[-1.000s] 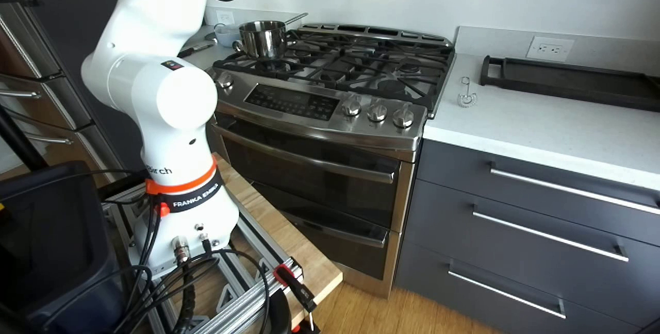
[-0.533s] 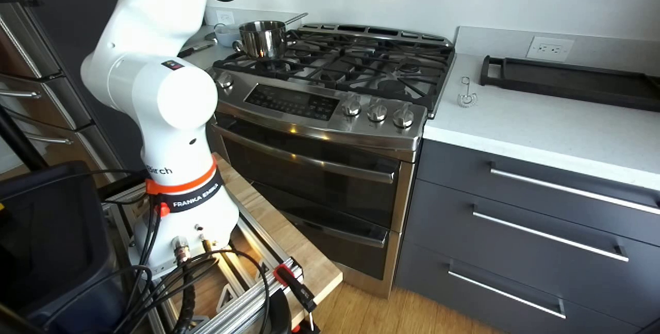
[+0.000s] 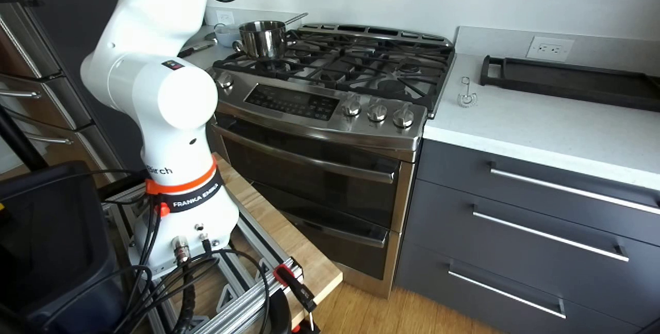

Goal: Remove the silver utensil from the pot and hang it on the hook at the top left

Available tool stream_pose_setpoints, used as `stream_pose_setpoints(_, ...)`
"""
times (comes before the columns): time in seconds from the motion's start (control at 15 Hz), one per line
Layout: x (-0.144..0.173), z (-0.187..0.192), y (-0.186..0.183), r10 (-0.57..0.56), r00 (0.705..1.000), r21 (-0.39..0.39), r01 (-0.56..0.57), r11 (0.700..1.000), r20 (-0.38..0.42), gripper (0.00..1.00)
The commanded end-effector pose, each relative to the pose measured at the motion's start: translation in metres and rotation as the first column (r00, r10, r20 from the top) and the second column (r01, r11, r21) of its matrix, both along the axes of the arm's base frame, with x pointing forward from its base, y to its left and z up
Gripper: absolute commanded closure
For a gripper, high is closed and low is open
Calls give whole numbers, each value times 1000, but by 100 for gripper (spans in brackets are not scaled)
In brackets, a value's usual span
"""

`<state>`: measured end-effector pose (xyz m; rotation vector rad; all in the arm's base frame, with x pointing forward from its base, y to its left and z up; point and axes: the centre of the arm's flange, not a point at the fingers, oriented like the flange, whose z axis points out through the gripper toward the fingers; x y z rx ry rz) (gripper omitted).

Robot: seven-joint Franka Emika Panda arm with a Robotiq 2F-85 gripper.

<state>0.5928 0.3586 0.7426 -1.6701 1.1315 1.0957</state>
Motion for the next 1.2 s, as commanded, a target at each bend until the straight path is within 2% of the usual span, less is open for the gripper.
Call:
stream_pose_setpoints(0.0,9,6,7,-18,1000,-21,18,1000,7,97)
stream_pose_setpoints(0.07,9,6,7,-19,1000,-23,19,1000,7,97)
stream_pose_setpoints(0.13,9,6,7,-20,1000,-24,20,1000,7,82)
stream_pose_setpoints(0.2,9,6,7,-20,1000,-28,20,999,9,61)
stream_pose_setpoints(0.33,10,7,6,-24,1000,-35,24,999,15,57)
stream_pose_setpoints(0.4,9,7,5,-22,1000,-38,22,999,19,52)
stream_pose_setpoints(0.8,8,18,-14,-37,997,-62,41,997,65,5)
stream_pose_setpoints(0.87,7,19,-19,-43,996,-65,48,997,75,1)
stream_pose_setpoints(1.0,6,20,-30,-55,994,-70,61,996,89,0)
stream_pose_setpoints(1.13,7,16,-41,-41,988,-93,55,994,150,0)
